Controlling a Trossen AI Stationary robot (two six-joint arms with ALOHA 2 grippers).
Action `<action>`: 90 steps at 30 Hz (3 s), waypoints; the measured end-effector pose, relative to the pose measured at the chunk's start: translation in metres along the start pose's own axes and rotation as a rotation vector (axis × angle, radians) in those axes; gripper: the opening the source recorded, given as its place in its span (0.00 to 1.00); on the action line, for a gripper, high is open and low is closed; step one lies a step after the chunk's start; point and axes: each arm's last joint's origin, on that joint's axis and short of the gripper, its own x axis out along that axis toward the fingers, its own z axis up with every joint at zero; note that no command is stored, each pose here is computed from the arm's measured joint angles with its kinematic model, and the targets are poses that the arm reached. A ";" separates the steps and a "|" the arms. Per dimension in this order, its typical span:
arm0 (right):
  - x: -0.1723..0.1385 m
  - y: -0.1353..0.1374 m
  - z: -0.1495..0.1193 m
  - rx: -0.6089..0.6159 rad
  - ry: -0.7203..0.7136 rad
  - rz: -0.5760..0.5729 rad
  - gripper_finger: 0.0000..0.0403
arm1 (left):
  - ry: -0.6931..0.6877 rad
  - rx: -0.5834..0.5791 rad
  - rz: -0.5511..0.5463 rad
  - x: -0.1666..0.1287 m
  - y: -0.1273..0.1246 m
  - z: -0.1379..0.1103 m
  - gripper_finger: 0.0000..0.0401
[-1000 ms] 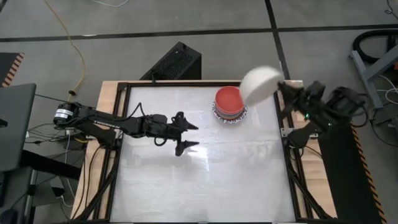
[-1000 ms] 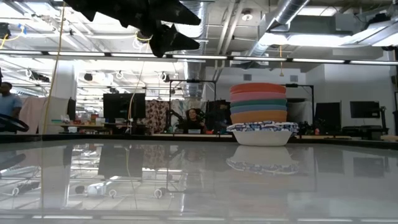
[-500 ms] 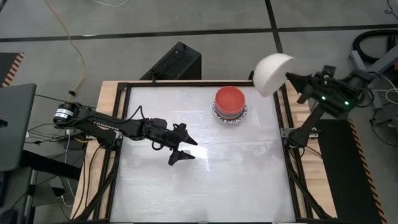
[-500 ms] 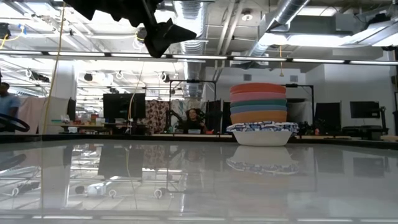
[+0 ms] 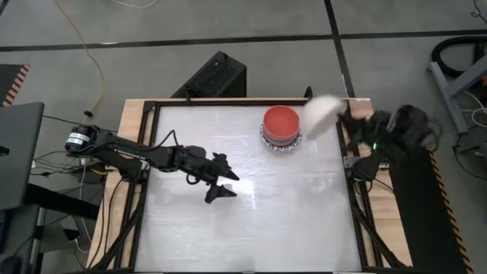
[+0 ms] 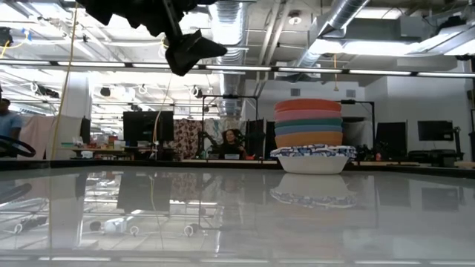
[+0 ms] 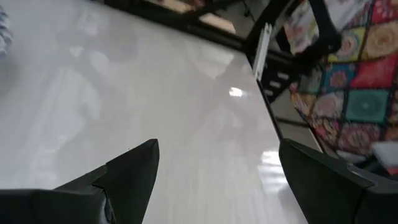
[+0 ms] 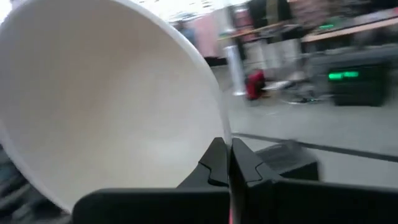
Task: Nest bowls inside each other
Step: Stack the white bowl into the orange bowl, then return to Home Position
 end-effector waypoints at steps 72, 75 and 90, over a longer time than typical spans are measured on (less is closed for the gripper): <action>0.209 -0.111 -0.059 0.374 0.978 -0.244 0.10 | 0.208 -0.025 -0.035 0.003 -0.023 -0.028 0.80; 0.209 -0.110 -0.059 0.364 0.980 -0.239 0.18 | 0.207 -0.020 -0.033 0.003 -0.023 -0.028 0.80; 0.191 -0.094 -0.020 0.294 0.835 -0.134 0.41 | 0.107 0.044 0.121 -0.007 -0.022 -0.019 0.80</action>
